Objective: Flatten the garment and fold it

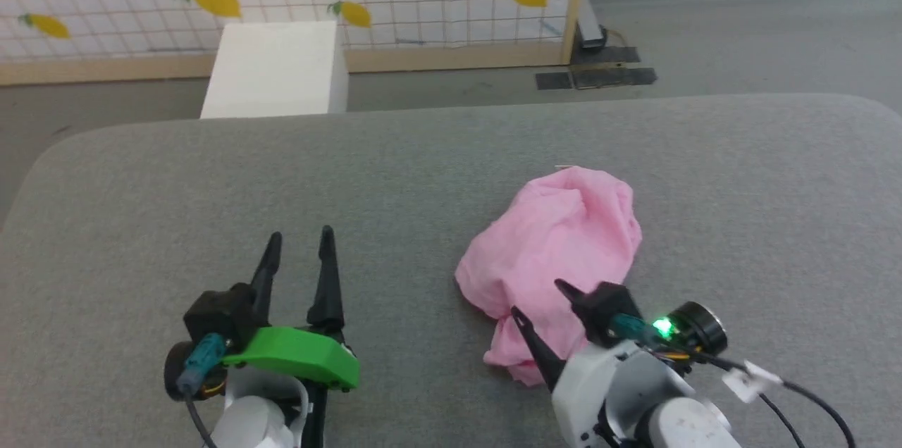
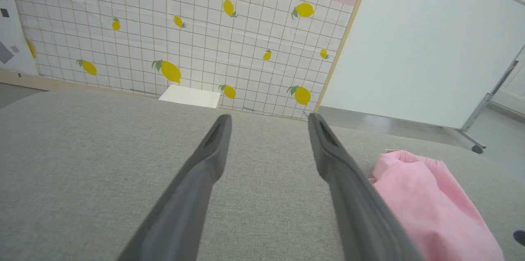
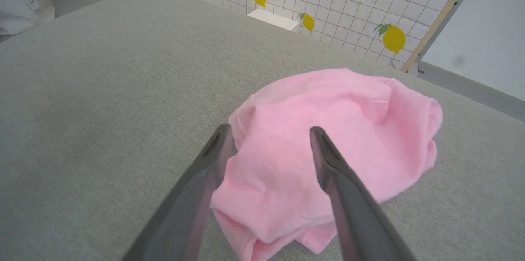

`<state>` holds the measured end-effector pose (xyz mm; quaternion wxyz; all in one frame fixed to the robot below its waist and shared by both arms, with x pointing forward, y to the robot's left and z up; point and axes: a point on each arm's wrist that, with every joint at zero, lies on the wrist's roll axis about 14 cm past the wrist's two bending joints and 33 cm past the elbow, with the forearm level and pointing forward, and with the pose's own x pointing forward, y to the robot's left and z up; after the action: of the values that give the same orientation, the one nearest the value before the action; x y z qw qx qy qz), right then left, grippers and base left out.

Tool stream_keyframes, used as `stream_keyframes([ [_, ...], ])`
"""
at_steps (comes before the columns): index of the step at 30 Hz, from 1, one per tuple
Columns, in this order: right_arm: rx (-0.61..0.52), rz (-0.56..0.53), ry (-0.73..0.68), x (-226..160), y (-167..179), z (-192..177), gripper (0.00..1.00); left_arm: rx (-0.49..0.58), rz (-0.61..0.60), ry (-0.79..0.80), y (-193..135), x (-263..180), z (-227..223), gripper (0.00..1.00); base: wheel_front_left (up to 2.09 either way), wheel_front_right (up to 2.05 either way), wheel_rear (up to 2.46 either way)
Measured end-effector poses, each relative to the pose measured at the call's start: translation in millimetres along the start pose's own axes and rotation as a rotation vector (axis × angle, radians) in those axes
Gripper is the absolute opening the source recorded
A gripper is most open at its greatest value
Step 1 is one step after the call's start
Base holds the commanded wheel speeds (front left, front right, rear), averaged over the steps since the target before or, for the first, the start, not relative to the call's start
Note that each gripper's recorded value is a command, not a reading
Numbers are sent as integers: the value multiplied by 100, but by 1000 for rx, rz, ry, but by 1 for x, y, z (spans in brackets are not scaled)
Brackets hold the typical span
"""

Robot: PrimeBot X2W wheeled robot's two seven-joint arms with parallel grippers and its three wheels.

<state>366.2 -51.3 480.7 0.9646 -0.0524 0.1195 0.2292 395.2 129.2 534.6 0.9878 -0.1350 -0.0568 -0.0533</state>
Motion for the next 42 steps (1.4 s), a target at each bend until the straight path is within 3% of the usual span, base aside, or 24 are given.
stream_keyframes([
  [5, -133, 50, 305, 26, 6, -41, 100, 15, 110, -34, 31, -12, 7, 100, 0, 0, 0],
  [7, -177, 53, 380, 30, 6, -51, 12, 14, 132, -34, 38, -16, 7, 100, 0, 0, 0],
  [8, -189, 58, 389, 32, 7, -51, 0, 16, 139, -33, 41, -17, 6, 100, 0, 0, 0],
  [13, -164, 104, 331, 44, 19, -32, 0, 26, 171, -37, 52, -22, 7, 100, 0, 0, 0],
  [20, -44, 199, -29, 47, 44, 65, 0, 19, 176, -40, 56, -29, 8, 100, 0, 0, 0],
  [26, 38, 127, -262, 32, 13, 125, 0, 24, 159, -58, 52, -29, 14, 100, 0, 0, 0],
  [29, 84, 1, -246, 25, -29, 115, 0, 25, 151, -63, 50, -30, 16, 100, 0, 0, 0],
  [34, 159, -282, 26, -3, -109, 15, 0, 22, 140, -49, 48, -34, 11, 100, 0, 0, 0],
  [35, 171, -332, 74, -12, -122, -4, 43, 22, 138, -47, 47, -34, 11, 100, 0, 0, 0],
  [36, 174, -368, 114, -19, -131, -18, 93, 23, 137, -46, 47, -35, 10, 100, 0, 0, 0],
  [37, 184, -408, 156, -29, -140, -33, 100, 24, 136, -44, 46, -35, 10, 100, 0, 0, 0],
  [42, 209, -476, 160, -53, -154, -53, 100, 26, 130, -45, 44, -38, 10, 100, 0, 0, 0],
])
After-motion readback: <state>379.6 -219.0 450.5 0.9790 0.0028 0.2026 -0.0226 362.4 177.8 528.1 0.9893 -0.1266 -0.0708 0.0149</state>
